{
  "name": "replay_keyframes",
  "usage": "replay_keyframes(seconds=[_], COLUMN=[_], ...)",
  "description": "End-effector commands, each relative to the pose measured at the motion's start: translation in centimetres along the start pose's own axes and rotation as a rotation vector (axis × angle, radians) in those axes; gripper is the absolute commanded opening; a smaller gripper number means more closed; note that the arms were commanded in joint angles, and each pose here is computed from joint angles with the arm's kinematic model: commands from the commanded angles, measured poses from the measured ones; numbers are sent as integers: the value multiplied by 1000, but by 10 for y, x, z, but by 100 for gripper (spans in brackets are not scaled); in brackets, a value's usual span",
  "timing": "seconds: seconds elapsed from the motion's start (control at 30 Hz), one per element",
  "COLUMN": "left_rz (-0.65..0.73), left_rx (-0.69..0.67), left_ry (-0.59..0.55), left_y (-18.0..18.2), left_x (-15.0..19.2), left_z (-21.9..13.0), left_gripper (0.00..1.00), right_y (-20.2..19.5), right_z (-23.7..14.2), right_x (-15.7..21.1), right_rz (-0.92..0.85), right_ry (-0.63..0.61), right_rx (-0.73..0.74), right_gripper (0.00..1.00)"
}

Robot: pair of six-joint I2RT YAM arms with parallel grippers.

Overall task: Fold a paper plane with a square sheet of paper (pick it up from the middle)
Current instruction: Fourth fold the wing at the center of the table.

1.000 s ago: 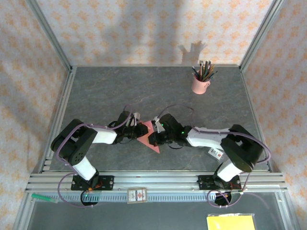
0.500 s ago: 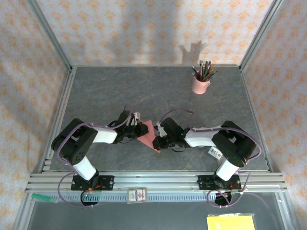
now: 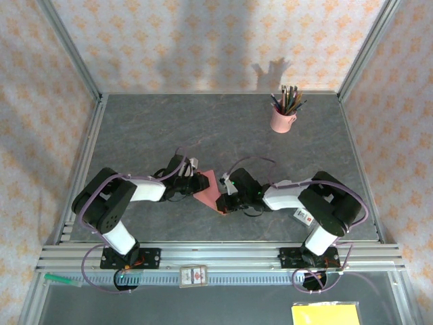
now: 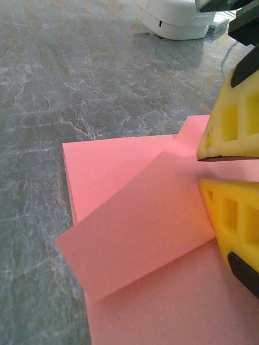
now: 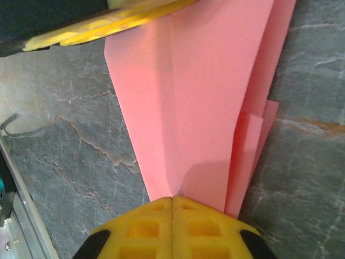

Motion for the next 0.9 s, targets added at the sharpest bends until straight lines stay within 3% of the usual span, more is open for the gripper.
replay_keyframes(seconds=[0.0,0.3,0.6,0.87], left_rz=[-20,-29,-67,-78], left_rx=[6,77,140,152], left_ry=[-32,-14,67,101], left_y=[-9,-29,-31,-29], left_x=[-10,11,44,55], left_z=[-13,-28,-18,-9], left_gripper=[23,23,6,3], right_y=[-34,-32,-35,-35], right_z=[2,3,2,3], right_x=[47,50,51,50], right_rz=[108,140,138,133], right_ry=[123,120,124,128], right_rx=[111,84,101,108], right_gripper=[0,0,0,0])
Point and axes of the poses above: each hand's point on the last joint's axis, 136 mm out from that joint toward the fingers, its own z axis out along the fingers, its own y axis along the line the jaws close on, x = y × z, the point moved 2 cm from there along -z, back along the fingers, and after that the axes turned 3 degrees about -z, right-handed, at the moved point
